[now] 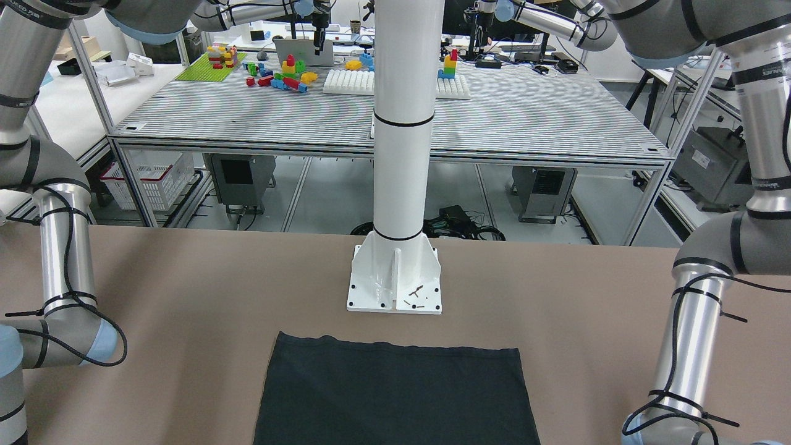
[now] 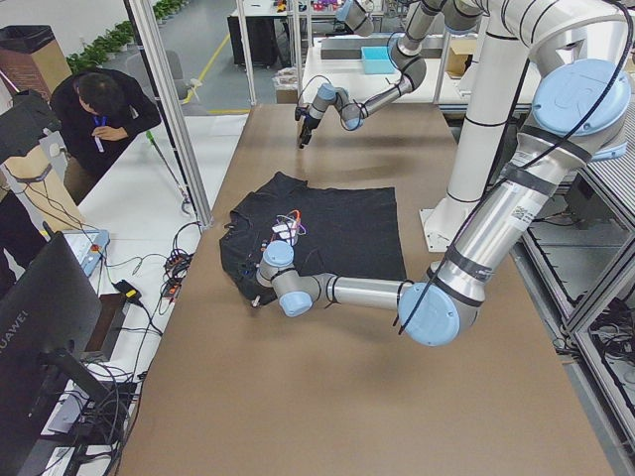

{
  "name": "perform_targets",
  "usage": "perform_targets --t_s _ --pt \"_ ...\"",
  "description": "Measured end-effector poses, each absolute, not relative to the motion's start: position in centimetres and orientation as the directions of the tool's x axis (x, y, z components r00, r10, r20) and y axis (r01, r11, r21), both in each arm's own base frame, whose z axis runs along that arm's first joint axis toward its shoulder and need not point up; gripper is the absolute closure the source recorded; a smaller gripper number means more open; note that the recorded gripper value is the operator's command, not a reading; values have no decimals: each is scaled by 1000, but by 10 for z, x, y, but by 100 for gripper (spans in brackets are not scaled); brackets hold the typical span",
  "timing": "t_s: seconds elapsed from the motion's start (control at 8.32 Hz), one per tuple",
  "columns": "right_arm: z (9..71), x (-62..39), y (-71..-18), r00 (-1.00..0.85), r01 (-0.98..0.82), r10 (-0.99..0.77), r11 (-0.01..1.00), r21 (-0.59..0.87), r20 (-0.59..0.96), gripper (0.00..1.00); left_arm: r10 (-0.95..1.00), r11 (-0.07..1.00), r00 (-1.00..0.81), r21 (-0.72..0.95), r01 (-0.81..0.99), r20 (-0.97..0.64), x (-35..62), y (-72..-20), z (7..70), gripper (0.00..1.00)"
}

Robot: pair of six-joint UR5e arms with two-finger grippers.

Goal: Fold clothes
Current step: 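Move both grippers in toward the shirt's sleeves, then grasp the sleeve nearest the left gripper and fold it inward over the chest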

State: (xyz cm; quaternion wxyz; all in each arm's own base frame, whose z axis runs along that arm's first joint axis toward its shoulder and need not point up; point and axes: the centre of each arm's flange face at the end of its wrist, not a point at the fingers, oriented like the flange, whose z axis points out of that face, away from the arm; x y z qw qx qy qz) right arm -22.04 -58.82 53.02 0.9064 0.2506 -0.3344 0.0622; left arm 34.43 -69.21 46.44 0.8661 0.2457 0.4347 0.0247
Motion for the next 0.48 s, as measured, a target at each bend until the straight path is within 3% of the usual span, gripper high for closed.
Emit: perform_targets --t_s 0.48 --pt "530 -222 -588 768 -279 -57 867 413 638 6 204 877 532 395 273 -821 344 -689 401 100"
